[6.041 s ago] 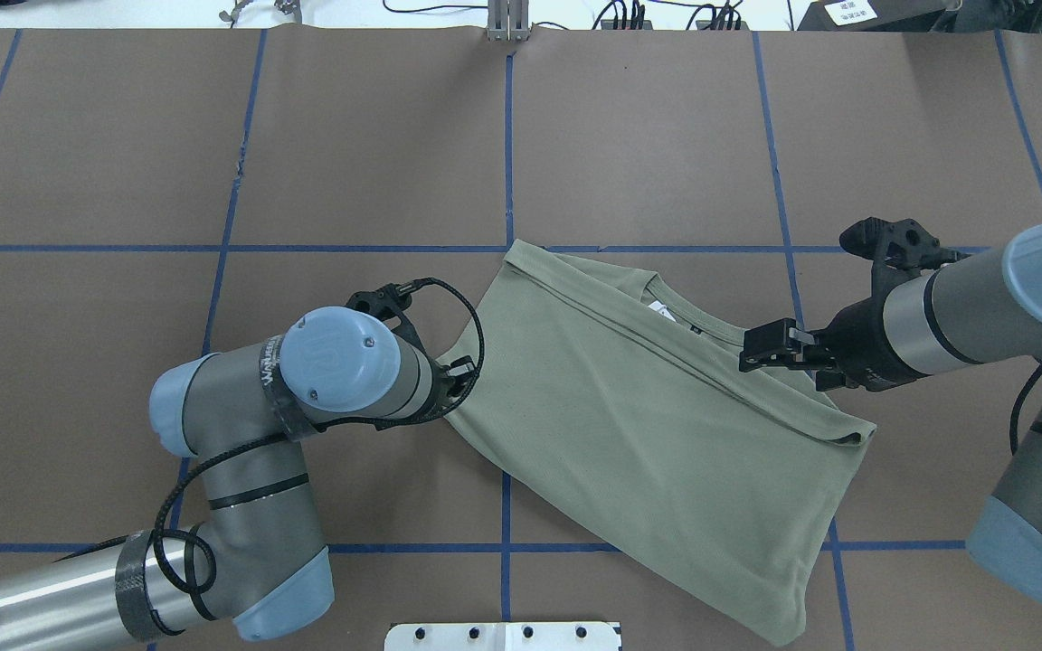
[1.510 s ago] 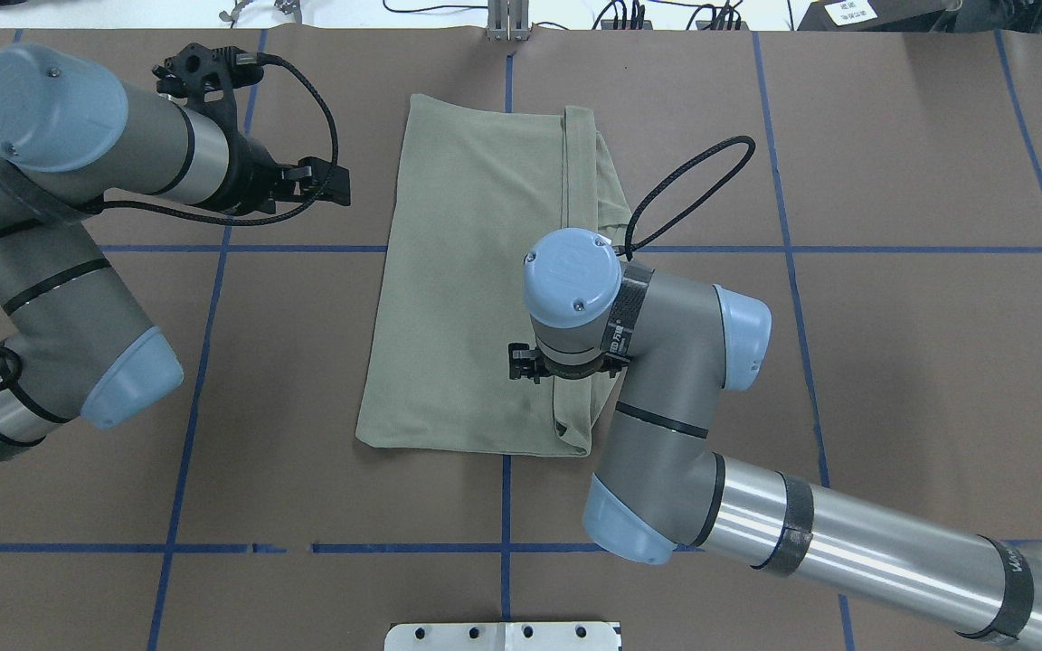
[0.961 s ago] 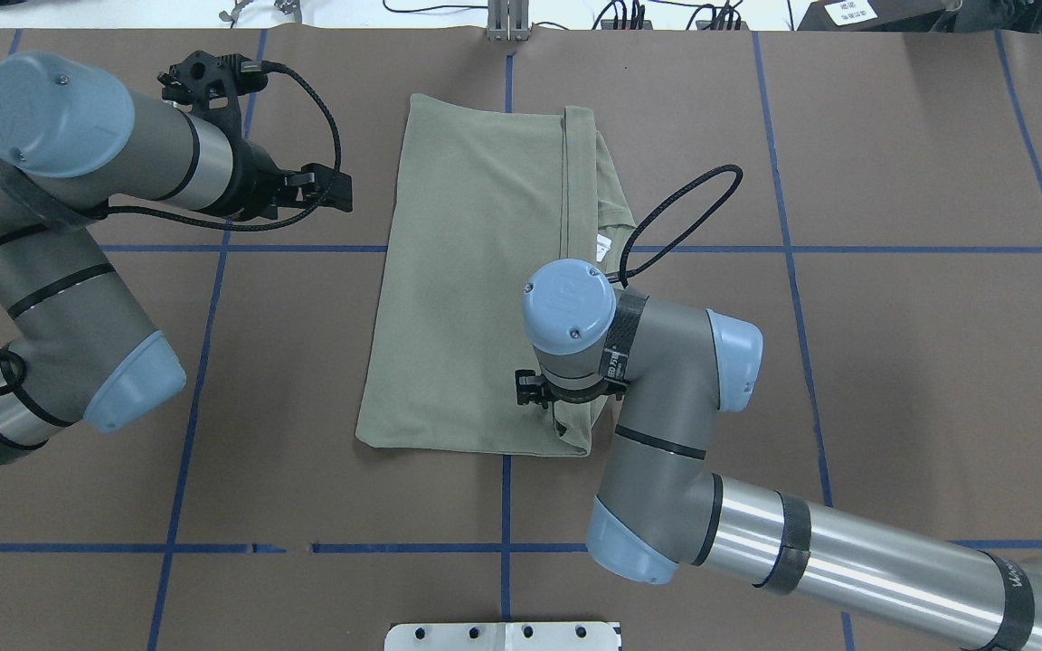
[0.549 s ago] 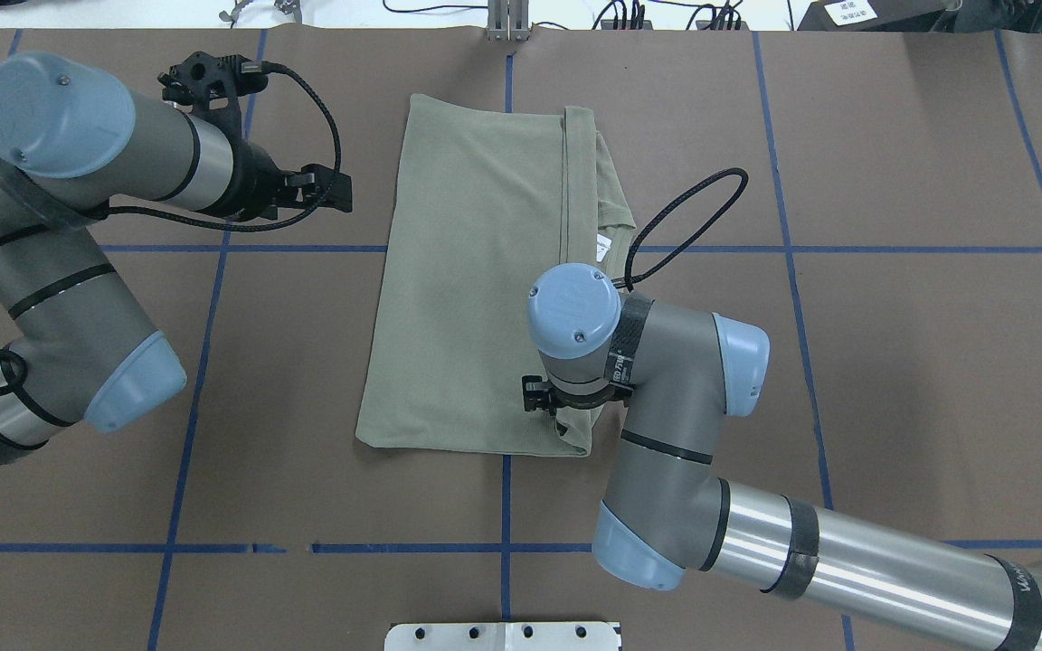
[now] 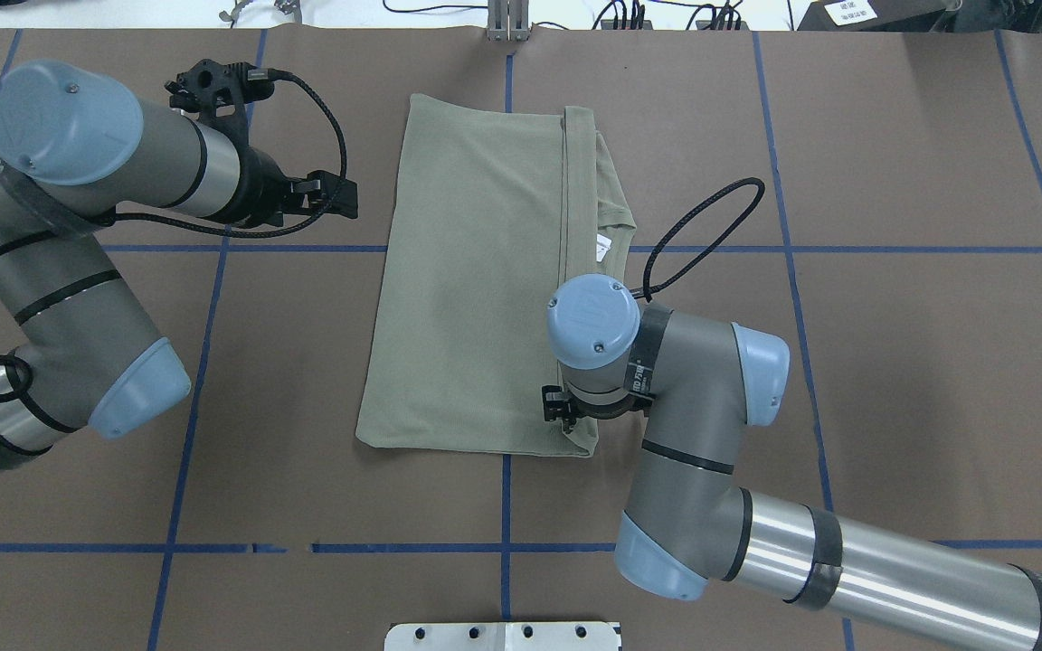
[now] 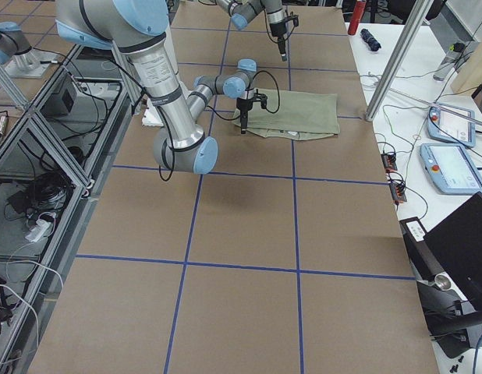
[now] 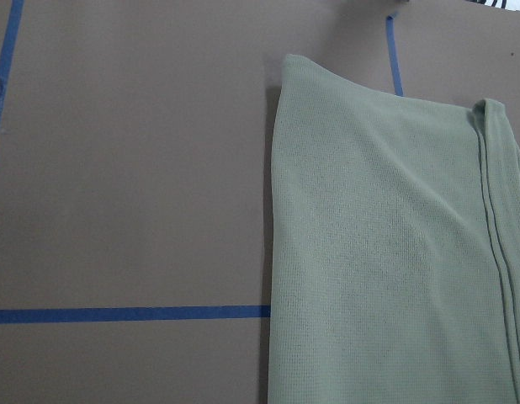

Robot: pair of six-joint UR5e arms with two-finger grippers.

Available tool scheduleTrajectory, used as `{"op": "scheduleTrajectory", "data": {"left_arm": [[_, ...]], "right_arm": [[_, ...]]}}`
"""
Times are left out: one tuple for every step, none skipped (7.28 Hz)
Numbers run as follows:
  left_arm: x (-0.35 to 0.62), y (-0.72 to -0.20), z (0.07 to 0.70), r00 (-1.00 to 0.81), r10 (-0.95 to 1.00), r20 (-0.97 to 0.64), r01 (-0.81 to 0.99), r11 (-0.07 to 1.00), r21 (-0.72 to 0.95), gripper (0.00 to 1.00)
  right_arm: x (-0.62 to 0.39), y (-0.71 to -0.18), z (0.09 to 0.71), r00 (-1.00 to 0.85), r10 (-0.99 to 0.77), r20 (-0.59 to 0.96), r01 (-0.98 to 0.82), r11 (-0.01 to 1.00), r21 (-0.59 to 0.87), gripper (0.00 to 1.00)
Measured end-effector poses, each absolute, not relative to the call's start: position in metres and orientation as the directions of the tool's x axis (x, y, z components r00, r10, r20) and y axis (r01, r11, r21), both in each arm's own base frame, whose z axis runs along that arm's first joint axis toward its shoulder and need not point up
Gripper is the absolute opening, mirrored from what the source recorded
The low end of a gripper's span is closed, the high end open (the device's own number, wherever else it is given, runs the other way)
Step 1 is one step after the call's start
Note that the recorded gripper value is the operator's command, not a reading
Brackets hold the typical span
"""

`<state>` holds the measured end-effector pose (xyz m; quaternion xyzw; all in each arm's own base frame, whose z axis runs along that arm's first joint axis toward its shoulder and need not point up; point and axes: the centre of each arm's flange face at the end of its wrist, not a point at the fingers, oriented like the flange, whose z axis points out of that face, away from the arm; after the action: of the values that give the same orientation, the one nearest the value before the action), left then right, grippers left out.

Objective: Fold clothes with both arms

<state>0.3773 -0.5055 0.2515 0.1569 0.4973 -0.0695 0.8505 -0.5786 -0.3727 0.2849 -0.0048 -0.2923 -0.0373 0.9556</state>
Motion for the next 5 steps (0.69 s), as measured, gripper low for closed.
{"op": "scheduleTrajectory", "data": {"left_arm": [[0.378,-0.505,0.251,0.494,0.036,-0.869,0.275,0.941,0.196,1.00],[0.379,-0.505,0.249,0.491,0.033,-0.871,0.277,0.942,0.192,1.00],[0.379,-0.504,0.248,0.488,0.031,-0.872,0.279,0.941,0.189,1.00],[0.379,-0.504,0.247,0.487,0.030,-0.873,0.280,0.941,0.188,1.00],[0.379,-0.504,0.247,0.487,0.029,-0.873,0.280,0.941,0.187,1.00]], "right_arm": [[-0.561,-0.365,0.297,0.827,-0.083,0.556,0.088,0.996,0.019,1.00],[-0.542,-0.358,0.306,0.830,-0.108,0.547,0.110,0.994,0.029,1.00],[-0.530,-0.355,0.314,0.836,-0.122,0.535,0.123,0.992,0.034,1.00],[-0.519,-0.354,0.320,0.839,-0.131,0.529,0.130,0.991,0.040,1.00],[-0.507,-0.355,0.316,0.832,-0.143,0.537,0.134,0.989,0.055,1.00]]}}
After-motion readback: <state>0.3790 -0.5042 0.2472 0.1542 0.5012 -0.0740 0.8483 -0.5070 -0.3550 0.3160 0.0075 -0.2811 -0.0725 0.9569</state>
